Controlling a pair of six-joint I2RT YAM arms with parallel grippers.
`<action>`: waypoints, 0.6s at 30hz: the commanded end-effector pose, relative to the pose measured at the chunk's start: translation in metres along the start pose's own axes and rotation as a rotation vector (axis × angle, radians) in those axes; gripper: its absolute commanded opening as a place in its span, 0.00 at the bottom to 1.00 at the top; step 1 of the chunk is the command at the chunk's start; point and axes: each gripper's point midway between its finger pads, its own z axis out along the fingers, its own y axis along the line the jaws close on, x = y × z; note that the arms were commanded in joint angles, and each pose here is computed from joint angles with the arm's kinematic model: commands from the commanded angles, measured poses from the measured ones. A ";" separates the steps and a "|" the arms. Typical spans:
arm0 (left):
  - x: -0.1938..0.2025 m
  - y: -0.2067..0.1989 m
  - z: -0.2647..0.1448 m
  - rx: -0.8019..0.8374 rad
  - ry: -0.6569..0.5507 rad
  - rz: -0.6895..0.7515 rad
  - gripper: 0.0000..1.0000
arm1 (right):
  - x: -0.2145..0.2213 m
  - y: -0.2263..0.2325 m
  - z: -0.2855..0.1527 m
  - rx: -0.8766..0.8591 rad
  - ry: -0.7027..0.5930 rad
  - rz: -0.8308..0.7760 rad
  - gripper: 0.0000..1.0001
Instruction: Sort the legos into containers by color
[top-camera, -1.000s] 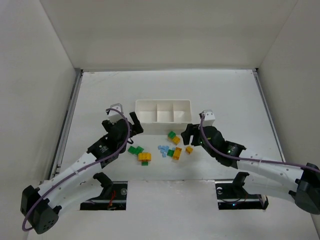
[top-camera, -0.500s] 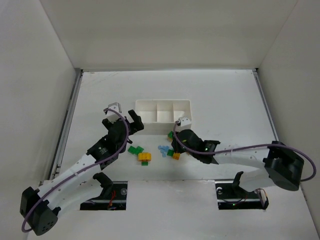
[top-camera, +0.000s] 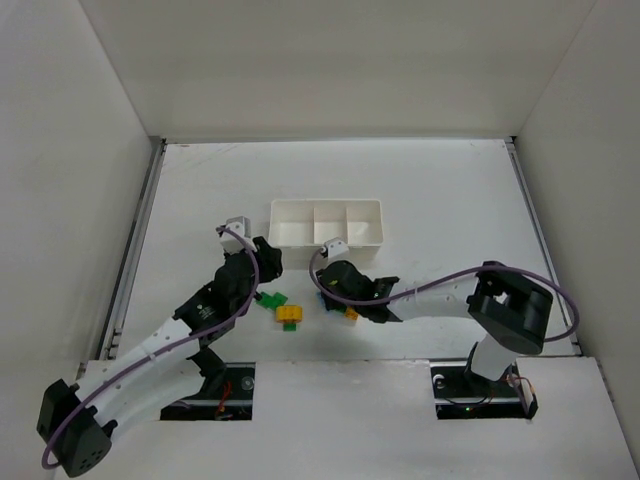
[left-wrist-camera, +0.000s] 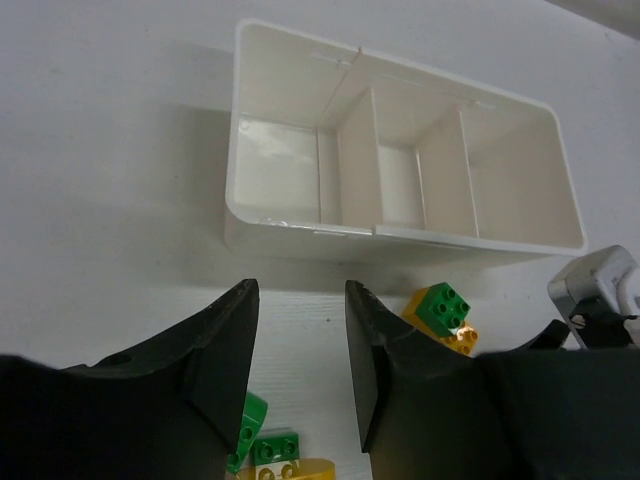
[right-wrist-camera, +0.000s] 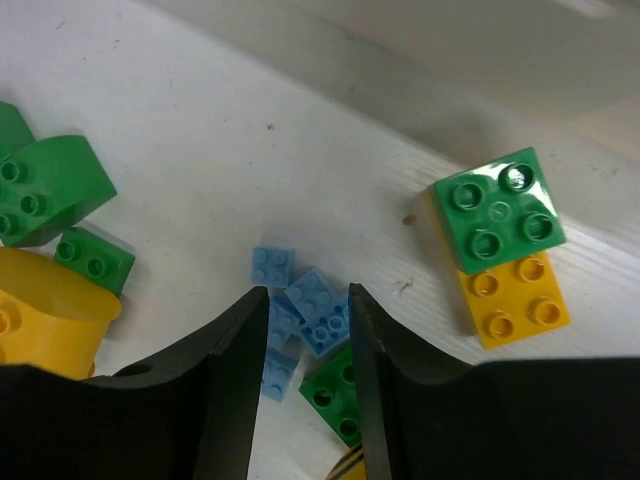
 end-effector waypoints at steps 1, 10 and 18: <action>-0.007 -0.003 -0.006 0.036 -0.031 -0.033 0.38 | -0.020 0.017 0.005 -0.030 -0.052 -0.007 0.41; -0.009 -0.004 -0.006 0.042 -0.029 -0.035 0.42 | 0.000 0.003 0.009 0.038 -0.015 -0.032 0.46; -0.012 -0.004 -0.010 0.053 -0.036 -0.036 0.43 | -0.002 0.005 0.015 0.057 -0.002 -0.070 0.31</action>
